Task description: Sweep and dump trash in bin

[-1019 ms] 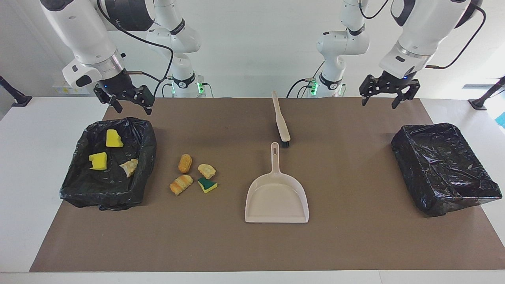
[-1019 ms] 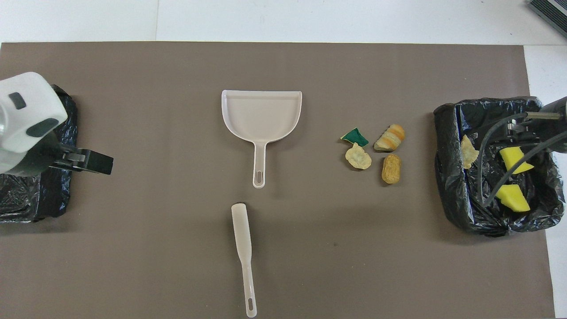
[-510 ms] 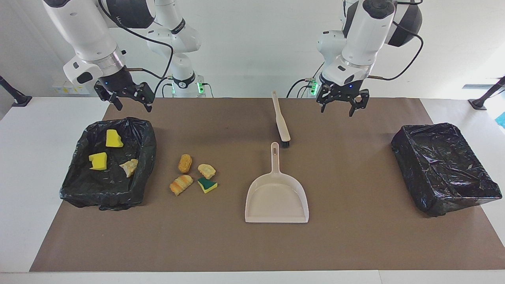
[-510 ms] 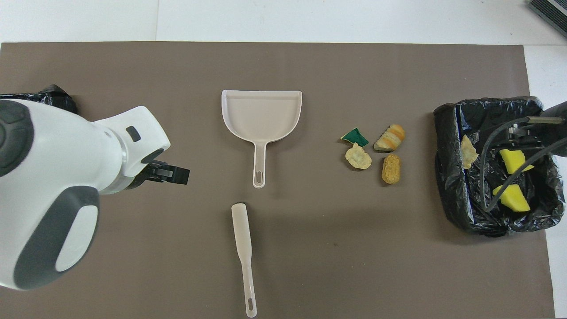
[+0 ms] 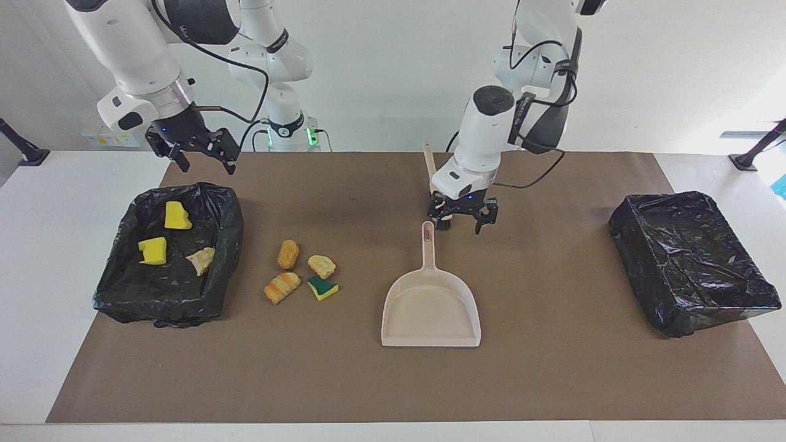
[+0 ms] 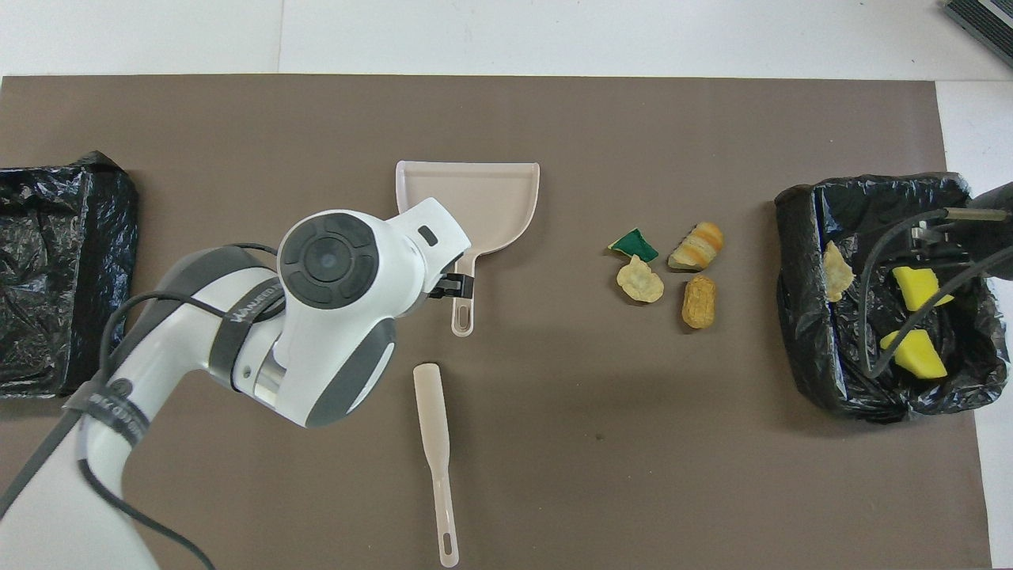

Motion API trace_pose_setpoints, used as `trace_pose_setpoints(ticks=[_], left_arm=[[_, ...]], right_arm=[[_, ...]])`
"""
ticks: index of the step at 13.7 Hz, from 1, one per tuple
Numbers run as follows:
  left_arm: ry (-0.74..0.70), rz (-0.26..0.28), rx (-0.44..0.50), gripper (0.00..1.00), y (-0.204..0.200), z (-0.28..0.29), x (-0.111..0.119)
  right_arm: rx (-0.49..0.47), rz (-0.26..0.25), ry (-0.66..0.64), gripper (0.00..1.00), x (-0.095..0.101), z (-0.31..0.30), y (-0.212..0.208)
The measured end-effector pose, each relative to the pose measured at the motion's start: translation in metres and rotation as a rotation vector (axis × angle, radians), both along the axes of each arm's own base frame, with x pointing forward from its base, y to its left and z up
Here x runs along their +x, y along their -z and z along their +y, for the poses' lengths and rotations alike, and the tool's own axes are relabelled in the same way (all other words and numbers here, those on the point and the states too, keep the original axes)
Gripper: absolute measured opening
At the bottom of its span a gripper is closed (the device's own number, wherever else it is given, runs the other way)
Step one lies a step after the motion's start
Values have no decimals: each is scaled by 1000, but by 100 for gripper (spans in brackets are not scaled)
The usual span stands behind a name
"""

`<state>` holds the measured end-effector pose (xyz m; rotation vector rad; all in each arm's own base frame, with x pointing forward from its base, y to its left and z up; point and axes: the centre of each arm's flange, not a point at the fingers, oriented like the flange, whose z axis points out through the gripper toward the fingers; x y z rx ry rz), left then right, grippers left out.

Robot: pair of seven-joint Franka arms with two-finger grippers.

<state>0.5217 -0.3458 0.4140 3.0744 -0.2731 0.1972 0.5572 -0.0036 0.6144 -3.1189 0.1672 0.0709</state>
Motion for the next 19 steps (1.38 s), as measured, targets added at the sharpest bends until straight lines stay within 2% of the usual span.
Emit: trace_pose_setpoints(ticks=[4, 6, 10, 13, 15, 17, 19], left_arm=[[-44, -14, -18, 100, 34, -33, -7], [-53, -7, -20, 100, 43, -39, -10], [-37, 12, -1, 97, 62, -53, -19], [-46, 11, 4, 59, 63, -49, -16], [-47, 1, 18, 34, 63, -41, -10], [3, -42, 73, 31, 62, -27, 1], [5, -48, 106, 31, 56, -8, 16]], right_arm=[[1, 8, -7, 100, -1, 3, 12], [5, -7, -22, 100, -3, 12, 27], [18, -5, -61, 100, -6, 37, 63], [36, 0, -99, 100, -5, 65, 80], [72, -22, -112, 100, 2, 99, 94], [105, -32, -94, 100, 9, 133, 113], [113, -39, -89, 100, 11, 174, 140]])
